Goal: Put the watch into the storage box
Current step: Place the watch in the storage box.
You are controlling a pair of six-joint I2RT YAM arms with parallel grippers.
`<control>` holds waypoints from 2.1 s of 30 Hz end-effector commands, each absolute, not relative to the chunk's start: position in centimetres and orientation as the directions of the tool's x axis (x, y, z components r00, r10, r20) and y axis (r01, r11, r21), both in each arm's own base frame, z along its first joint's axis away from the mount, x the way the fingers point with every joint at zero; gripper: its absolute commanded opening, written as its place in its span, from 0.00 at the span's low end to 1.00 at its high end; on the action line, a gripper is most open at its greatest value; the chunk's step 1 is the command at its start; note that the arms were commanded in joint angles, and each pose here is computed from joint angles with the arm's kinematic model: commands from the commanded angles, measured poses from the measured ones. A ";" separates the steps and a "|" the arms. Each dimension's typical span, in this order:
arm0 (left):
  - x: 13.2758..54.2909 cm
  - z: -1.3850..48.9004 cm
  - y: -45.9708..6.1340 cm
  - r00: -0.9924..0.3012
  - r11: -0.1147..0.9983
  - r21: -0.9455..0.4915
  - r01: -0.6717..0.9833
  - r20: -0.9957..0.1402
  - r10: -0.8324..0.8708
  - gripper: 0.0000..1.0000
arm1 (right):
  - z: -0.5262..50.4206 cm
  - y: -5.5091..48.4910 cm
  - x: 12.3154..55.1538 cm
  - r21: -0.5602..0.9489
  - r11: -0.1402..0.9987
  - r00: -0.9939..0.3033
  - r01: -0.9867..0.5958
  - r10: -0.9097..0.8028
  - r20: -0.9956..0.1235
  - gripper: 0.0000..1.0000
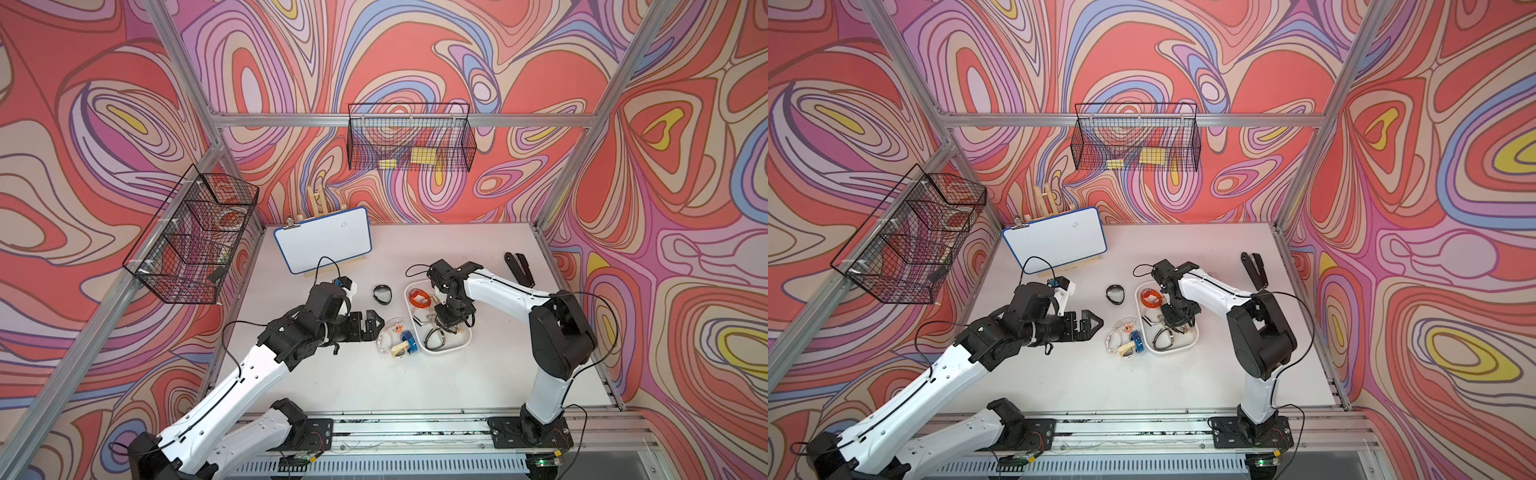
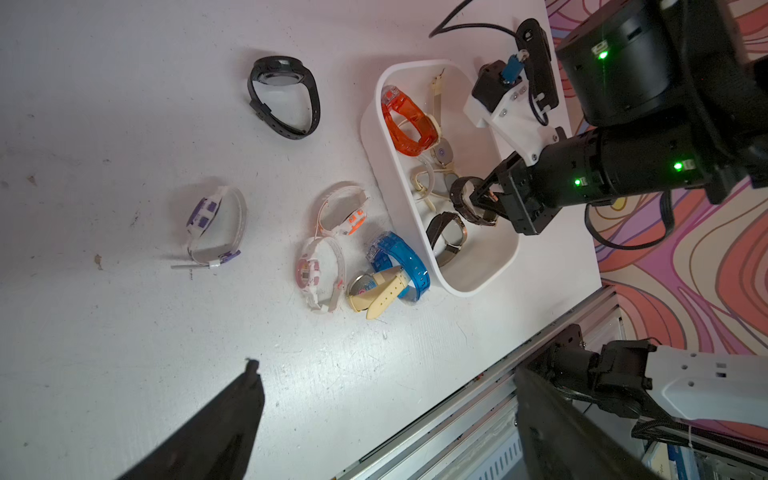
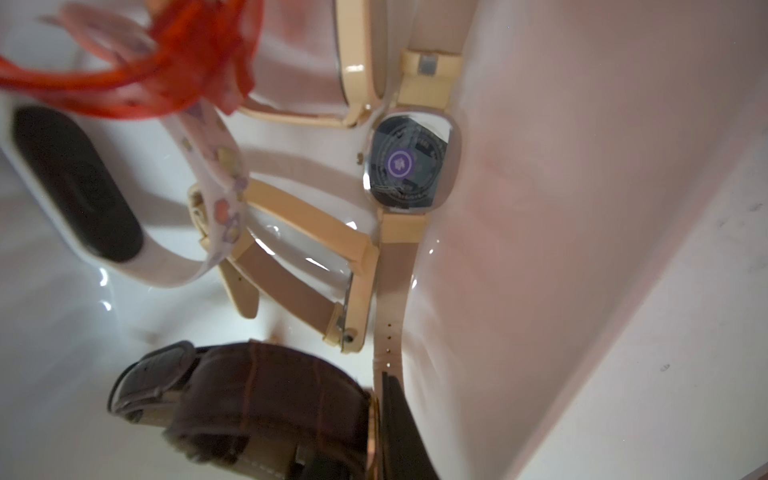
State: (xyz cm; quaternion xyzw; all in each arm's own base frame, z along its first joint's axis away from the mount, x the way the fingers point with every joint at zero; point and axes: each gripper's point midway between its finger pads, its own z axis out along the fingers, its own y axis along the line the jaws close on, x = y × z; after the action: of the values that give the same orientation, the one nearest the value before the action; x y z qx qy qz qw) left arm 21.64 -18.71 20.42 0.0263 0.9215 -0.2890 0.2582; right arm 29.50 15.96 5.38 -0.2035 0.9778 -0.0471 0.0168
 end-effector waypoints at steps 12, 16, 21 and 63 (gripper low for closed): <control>21.6 19.5 -18.4 -0.869 0.845 -0.496 0.197 -0.487 -0.083 0.99 | 4.8 15.4 30.0 -0.122 0.912 -0.919 -0.391 -0.395 -0.011 0.20; 21.6 19.8 -18.4 -0.867 0.844 -0.499 0.199 -0.491 -0.086 0.99 | 6.1 15.8 30.4 -0.109 0.917 -0.920 -0.383 -0.390 -0.050 0.30; 21.6 20.0 -18.4 -0.865 0.844 -0.498 0.200 -0.494 -0.086 0.99 | 8.8 16.5 30.9 -0.079 0.925 -0.919 -0.372 -0.379 -0.113 0.36; 29.8 7.7 -13.6 -0.938 0.979 0.104 0.177 -0.283 0.200 0.75 | 20.7 18.9 18.9 0.497 0.735 -0.803 -0.461 -0.108 -0.586 0.98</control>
State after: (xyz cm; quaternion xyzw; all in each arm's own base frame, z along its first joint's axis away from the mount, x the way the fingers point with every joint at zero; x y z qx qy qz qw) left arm 29.45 -14.10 8.18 0.0685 0.9841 0.0138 0.1631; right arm 19.08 19.07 21.06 -0.1686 0.8891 0.3244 0.2754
